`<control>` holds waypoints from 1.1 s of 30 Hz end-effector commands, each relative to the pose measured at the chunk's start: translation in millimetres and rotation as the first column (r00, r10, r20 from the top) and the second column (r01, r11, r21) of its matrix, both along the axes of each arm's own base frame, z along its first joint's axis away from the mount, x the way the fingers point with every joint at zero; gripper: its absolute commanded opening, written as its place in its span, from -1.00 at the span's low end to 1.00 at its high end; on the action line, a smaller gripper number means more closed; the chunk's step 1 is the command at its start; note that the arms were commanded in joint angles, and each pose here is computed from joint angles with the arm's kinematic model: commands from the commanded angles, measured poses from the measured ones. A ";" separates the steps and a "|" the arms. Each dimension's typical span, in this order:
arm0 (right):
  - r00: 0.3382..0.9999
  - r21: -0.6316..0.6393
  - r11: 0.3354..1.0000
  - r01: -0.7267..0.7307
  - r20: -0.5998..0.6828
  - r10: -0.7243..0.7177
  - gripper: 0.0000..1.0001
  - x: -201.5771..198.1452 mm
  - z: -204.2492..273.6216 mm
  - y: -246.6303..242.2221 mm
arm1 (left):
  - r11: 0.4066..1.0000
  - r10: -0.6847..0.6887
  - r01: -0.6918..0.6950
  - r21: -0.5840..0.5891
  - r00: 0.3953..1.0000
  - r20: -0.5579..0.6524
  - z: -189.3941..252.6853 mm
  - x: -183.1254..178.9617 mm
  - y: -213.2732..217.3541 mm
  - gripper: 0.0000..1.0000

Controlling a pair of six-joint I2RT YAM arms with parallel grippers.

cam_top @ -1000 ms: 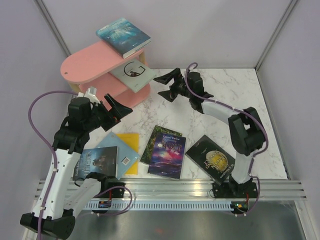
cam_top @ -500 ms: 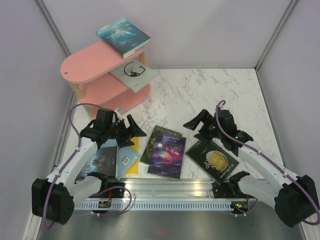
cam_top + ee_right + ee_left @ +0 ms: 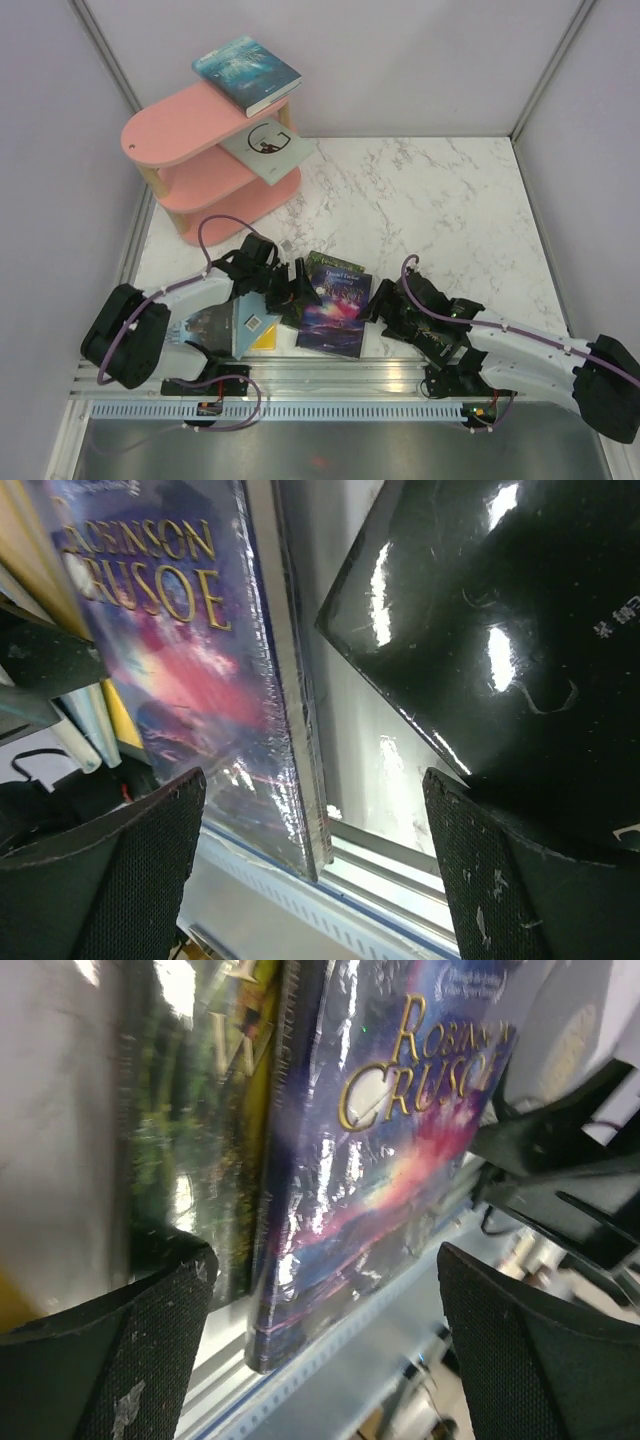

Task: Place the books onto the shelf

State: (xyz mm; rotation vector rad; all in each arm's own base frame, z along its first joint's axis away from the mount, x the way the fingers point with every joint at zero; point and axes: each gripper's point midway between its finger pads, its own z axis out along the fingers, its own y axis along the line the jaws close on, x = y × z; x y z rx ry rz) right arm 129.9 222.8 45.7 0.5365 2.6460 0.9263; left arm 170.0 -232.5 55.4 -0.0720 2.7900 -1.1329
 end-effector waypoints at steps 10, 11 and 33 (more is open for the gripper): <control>1.000 -0.024 1.000 0.011 -0.002 -0.011 0.67 9.3 -39.2 31.3 | 0.964 -0.136 0.131 -0.230 0.991 -0.007 -14.0 -25.9 -31.7 0.89; 1.000 -0.020 1.000 0.014 -0.005 -0.014 0.66 10.4 -39.9 33.4 | 0.954 -0.164 0.154 -0.257 0.986 -0.018 -10.5 -32.3 -35.2 0.89; 0.963 0.059 0.992 0.114 0.239 -0.125 0.84 62.9 78.6 20.2 | 0.948 -0.122 0.121 -0.294 0.992 0.014 34.5 -36.4 -36.5 -0.96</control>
